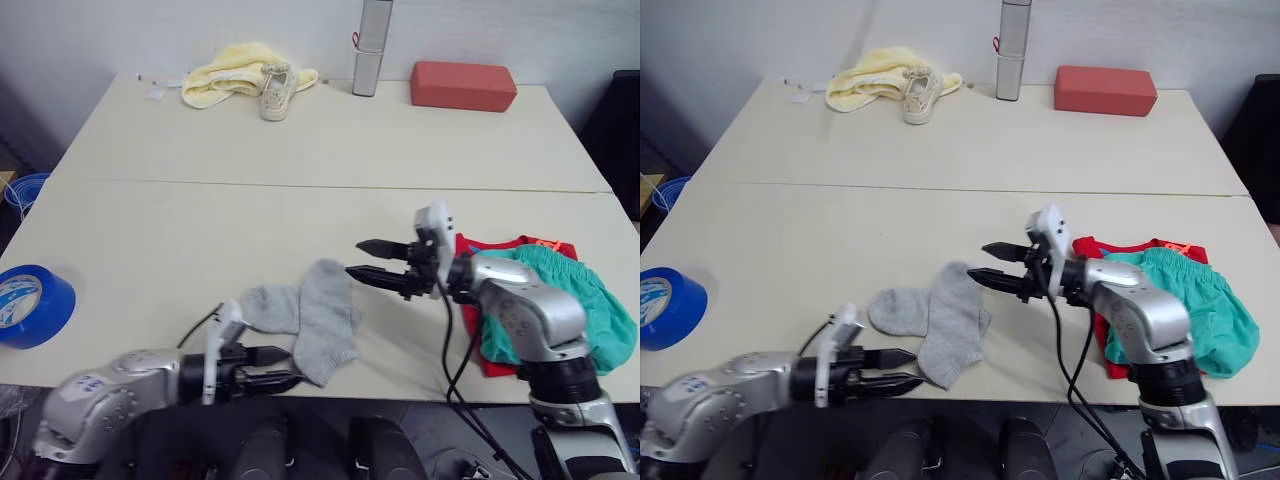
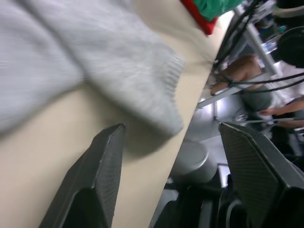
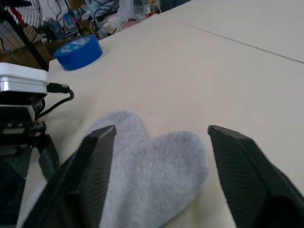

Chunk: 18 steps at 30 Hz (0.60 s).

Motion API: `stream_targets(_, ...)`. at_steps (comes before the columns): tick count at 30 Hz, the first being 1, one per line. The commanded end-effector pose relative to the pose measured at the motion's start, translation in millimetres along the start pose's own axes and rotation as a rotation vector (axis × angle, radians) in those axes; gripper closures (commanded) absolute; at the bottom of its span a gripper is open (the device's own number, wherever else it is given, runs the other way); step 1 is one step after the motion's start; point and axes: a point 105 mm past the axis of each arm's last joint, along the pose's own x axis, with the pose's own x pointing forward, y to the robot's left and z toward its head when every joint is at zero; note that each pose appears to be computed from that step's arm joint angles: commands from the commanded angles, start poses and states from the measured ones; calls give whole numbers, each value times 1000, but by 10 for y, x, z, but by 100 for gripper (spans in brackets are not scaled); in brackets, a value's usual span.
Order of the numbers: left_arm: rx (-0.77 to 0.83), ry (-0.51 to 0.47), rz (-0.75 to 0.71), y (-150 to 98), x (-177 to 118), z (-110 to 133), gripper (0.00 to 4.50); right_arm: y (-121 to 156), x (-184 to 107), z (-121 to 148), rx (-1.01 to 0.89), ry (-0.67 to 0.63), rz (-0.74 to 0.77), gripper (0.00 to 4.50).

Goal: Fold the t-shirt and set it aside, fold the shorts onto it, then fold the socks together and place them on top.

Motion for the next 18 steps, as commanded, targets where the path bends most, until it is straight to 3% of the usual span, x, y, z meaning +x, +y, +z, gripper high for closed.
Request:
stream_targets(1,71,-21,-9,4,-209,154,124,190,-180,8,65,28,52,2)
stream_targets(4,159,-24,-23,57,-340,319,72,206,-338,-100,139,85,-10,0)
stream_targets(6,234,-72,-2,157,-330,509,6,230,-420,-239,227,156,-51,0)
stream_targets(10,391,-147,56,407,-108,985,2,413,-518,-596,366,310,-85,0)
stream_targets(18,400,-55,5,717,393,1301,2,627,-344,-777,460,327,-93,0)
